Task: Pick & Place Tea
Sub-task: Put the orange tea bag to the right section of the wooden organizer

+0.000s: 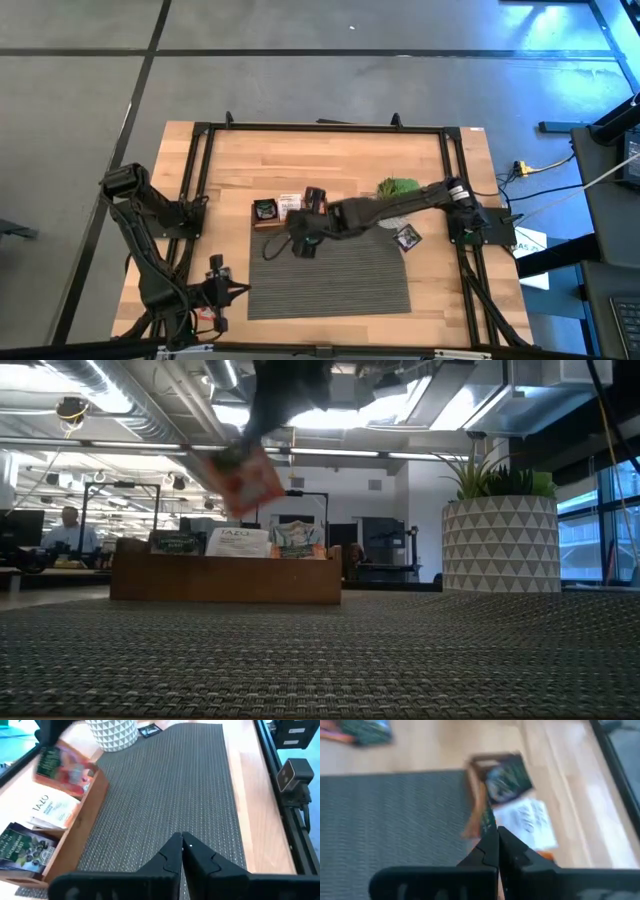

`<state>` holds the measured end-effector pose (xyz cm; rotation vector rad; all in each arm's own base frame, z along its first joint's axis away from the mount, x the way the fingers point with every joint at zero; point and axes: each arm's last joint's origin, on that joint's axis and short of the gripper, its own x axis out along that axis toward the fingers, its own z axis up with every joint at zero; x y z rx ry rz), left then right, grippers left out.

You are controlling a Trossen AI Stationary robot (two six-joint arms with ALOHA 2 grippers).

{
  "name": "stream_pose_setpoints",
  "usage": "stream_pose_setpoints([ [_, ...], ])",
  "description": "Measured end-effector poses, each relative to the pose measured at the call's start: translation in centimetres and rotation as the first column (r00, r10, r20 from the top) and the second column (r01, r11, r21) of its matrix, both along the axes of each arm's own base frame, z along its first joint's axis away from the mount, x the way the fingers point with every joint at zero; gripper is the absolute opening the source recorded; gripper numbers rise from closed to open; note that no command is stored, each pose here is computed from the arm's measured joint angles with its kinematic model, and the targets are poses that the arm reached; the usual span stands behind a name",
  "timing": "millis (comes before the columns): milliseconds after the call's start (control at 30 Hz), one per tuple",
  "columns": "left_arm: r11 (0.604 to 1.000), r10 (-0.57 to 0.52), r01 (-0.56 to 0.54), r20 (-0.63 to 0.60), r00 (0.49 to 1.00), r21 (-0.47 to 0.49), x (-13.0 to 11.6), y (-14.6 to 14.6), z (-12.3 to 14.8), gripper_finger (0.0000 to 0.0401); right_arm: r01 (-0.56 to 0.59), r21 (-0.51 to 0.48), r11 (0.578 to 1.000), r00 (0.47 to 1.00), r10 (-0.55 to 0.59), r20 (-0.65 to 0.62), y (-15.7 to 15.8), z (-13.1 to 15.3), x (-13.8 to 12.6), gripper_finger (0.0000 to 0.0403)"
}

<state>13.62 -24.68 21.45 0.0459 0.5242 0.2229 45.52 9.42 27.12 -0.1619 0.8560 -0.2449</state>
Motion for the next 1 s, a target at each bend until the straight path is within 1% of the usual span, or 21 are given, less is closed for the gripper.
stream_pose_setpoints([
  [100,1.000,0.001,-0.001,-0.007,1.000,-0.014,-0.1,0.0,0.0,0.0010,0.016,-0.016,1.000,0.999,-0.017,-0.045,-1.0,0.1,-0.4,0.0000],
  [200,1.000,-0.001,0.001,-0.008,1.000,-0.016,-0.1,-0.1,0.0,0.0008,0.017,-0.014,1.000,1.000,-0.018,-0.022,-1.7,1.3,-1.2,0.0000],
  [267,1.000,-0.002,0.002,-0.009,1.000,-0.016,-0.2,-0.1,0.0,0.0007,0.028,-0.007,1.000,1.000,-0.028,0.004,-2.3,1.2,-2.1,0.0000],
  [333,1.000,-0.005,0.005,-0.010,1.000,-0.014,-0.2,-0.1,0.0,0.0007,0.044,0.002,0.999,0.999,-0.045,0.023,-3.0,0.3,-3.3,0.0000],
  [500,1.000,-0.011,0.011,-0.017,1.000,0.004,-0.4,-0.1,-0.1,0.0009,0.039,0.017,0.999,0.976,-0.042,0.214,-4.8,-0.5,-6.8,0.0000],
  [567,1.000,-0.008,0.008,-0.016,1.000,0.004,-0.4,0.0,-0.1,0.0011,0.036,0.019,0.999,0.966,-0.039,0.256,-5.6,-2.1,-7.8,0.0000],
  [667,1.000,-0.003,0.003,-0.015,1.000,0.004,-0.3,0.0,-0.1,0.0013,0.019,0.054,0.998,0.958,-0.034,0.285,-6.9,-4.8,-8.8,0.0000],
  [800,1.000,-0.002,0.002,-0.014,1.000,0.005,-0.2,0.1,-0.1,0.0011,-0.008,0.070,0.997,0.935,-0.017,0.355,-8.1,-6.9,-9.5,0.0000],
  [867,1.000,0.000,0.000,-0.014,1.000,0.004,-0.2,0.1,-0.1,0.0009,-0.032,0.090,0.995,0.931,-0.003,0.365,-8.7,-8.0,-9.8,0.0000],
  [933,1.000,0.005,-0.005,-0.012,1.000,-0.003,-0.2,0.1,-0.1,0.0009,-0.038,0.105,0.994,0.928,-0.004,0.373,-9.2,-8.4,-10.0,0.0000],
  [1000,1.000,0.008,-0.008,-0.012,1.000,-0.003,-0.1,0.1,-0.1,0.0009,-0.034,0.110,0.993,0.935,-0.007,0.354,-9.5,-8.9,-10.3,0.0000],
])
